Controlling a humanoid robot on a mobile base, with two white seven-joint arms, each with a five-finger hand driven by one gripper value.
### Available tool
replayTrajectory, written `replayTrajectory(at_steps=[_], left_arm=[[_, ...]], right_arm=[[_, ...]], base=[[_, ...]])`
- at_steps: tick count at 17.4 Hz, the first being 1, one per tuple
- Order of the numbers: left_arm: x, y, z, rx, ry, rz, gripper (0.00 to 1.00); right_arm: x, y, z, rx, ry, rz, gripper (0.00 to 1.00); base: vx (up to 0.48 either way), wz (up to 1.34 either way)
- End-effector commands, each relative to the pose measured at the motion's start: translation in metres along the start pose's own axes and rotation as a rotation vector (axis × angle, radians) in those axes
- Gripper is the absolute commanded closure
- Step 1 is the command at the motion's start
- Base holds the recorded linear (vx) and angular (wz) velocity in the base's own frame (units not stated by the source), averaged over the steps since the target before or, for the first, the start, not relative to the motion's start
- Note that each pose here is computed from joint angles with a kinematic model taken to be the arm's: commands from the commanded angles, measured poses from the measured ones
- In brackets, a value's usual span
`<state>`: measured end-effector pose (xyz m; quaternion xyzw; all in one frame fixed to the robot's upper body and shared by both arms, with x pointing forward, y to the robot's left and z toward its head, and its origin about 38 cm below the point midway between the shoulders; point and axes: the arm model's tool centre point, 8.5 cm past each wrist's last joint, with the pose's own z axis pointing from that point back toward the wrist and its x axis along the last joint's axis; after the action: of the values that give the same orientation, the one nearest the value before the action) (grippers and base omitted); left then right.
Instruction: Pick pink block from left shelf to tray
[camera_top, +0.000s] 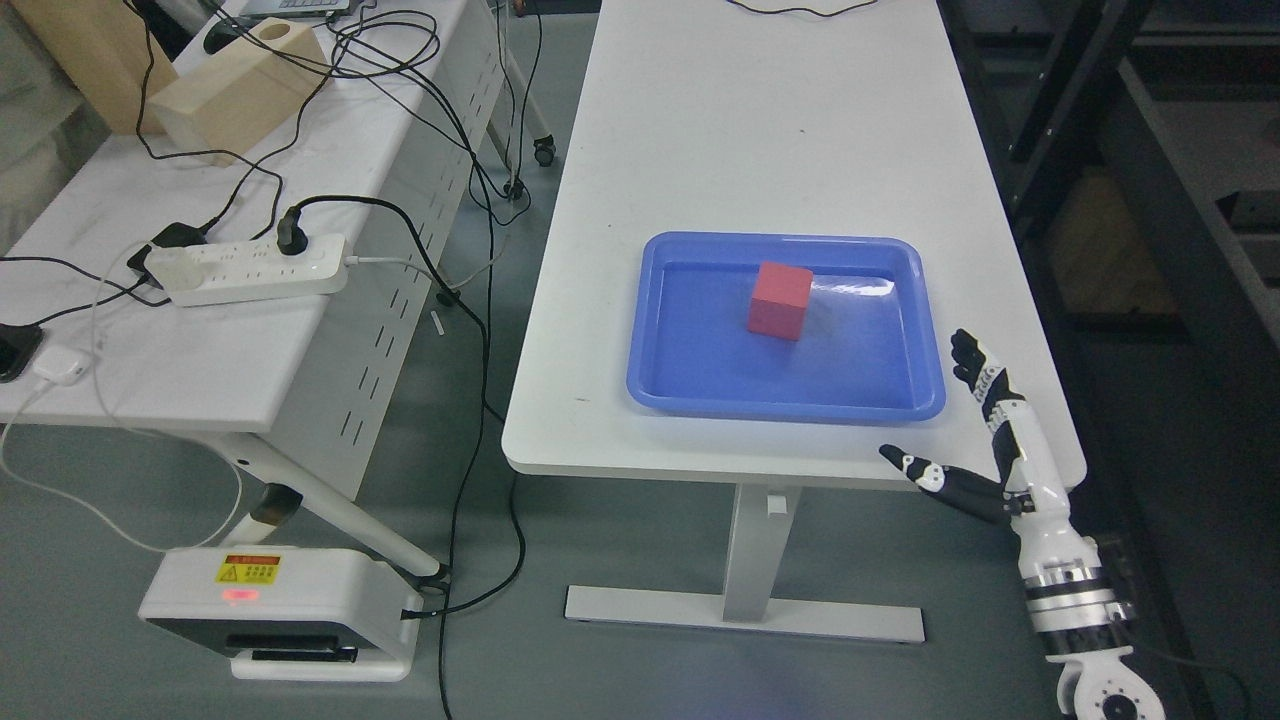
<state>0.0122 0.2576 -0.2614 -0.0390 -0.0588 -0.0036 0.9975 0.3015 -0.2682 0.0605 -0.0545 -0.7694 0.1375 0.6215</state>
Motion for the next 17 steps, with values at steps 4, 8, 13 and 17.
replayTrajectory(at_steps=[4, 8, 13, 17], left_arm=[[-0.007, 0.010, 0.002, 0.015, 0.002, -0.002, 0.00], [-0.007, 0.010, 0.002, 0.015, 0.002, -0.002, 0.00], [-0.007, 0.010, 0.002, 0.015, 0.002, -0.002, 0.00], [-0.007, 0.010, 0.002, 0.015, 0.002, -0.002, 0.00]], right_arm=[[-0.019, 0.019, 0.007, -0.056, 0.152, -0.299, 0.01], [-0.021, 0.037, 0.009, -0.028, 0.197, -0.324, 0.00], [-0.025, 0.019, 0.007, -0.261, 0.227, -0.299, 0.01], [-0.018, 0.025, 0.005, -0.215, 0.156, -0.310, 0.01]], base=[[-0.108, -0.24], [-0.116, -0.05], [-0.147, 0.03], [-0.161, 0.04]])
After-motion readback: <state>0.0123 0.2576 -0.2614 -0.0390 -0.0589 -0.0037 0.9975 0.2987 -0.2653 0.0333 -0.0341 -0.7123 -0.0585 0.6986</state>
